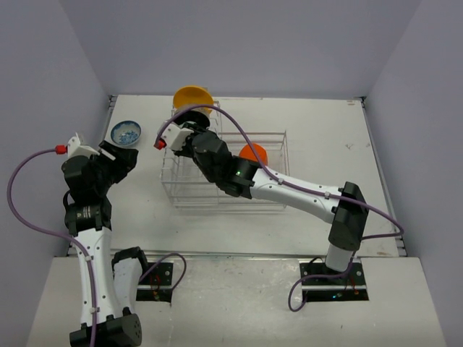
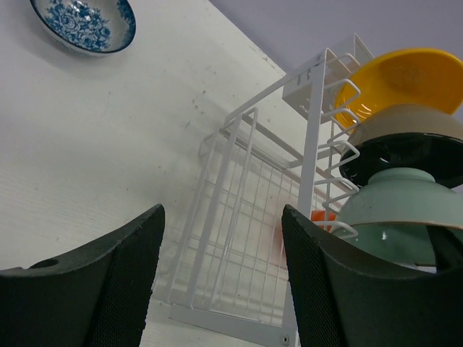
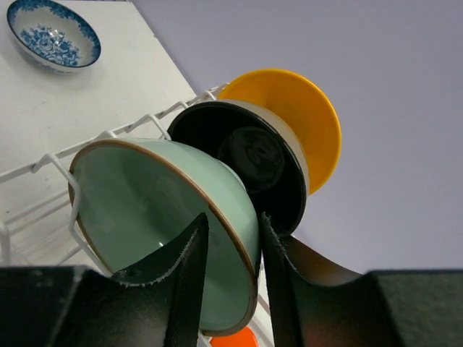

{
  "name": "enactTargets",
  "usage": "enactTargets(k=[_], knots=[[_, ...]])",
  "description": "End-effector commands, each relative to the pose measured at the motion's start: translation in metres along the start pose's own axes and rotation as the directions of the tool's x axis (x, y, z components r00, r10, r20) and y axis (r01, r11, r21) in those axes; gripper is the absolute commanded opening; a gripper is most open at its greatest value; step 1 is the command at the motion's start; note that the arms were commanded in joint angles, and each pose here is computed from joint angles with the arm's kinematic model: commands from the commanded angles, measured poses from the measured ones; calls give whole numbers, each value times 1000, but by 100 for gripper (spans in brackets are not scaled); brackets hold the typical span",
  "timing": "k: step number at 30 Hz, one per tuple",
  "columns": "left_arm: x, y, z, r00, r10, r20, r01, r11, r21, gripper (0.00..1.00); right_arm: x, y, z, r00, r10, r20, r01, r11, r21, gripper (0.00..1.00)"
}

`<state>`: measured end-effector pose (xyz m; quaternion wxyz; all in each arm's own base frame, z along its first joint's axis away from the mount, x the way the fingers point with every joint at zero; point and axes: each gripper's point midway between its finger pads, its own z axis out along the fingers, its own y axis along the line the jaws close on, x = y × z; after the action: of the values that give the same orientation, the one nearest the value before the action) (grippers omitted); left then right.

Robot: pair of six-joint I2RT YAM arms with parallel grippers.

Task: Unload the bowls from the dish rack

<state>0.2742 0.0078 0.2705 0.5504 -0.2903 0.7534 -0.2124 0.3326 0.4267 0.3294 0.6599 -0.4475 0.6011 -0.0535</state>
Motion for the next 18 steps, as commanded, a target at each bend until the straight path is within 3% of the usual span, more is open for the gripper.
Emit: enactTargets(k=[1, 18], knots=[[5, -5, -1, 1000, 27, -16, -26, 999, 37, 67, -6, -7, 0, 1000, 15, 23, -16, 998, 53, 35], [19, 4, 8, 998, 32, -52, -29, 999, 46, 67, 4, 1, 4, 1000, -18, 2, 17, 995, 95, 6]])
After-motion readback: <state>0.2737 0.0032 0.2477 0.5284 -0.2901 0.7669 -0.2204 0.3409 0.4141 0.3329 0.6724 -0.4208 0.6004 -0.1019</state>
